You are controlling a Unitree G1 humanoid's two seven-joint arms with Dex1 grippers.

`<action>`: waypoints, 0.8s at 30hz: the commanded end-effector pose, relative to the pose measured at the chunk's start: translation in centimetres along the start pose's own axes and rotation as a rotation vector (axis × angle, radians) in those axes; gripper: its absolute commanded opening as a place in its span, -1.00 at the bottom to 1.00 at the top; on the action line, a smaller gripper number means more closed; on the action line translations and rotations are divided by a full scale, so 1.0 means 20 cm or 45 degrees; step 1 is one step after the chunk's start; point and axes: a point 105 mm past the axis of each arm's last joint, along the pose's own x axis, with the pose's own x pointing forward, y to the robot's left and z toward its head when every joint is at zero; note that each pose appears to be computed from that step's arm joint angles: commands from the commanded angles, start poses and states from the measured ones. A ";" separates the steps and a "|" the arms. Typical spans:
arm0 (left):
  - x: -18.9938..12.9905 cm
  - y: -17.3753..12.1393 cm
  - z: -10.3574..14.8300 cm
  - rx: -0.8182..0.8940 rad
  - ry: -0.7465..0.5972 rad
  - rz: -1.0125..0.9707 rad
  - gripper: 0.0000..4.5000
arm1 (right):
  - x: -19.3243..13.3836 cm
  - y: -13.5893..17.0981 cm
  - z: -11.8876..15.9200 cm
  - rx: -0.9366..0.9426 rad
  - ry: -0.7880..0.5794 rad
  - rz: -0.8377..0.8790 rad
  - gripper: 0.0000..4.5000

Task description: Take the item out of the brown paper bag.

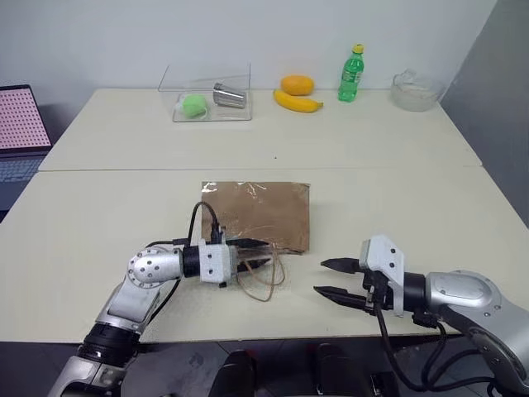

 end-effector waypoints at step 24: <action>0.04 0.25 0.11 -0.200 -0.045 0.148 -0.99 | 0.46 0.10 0.16 -0.175 -0.115 0.226 0.07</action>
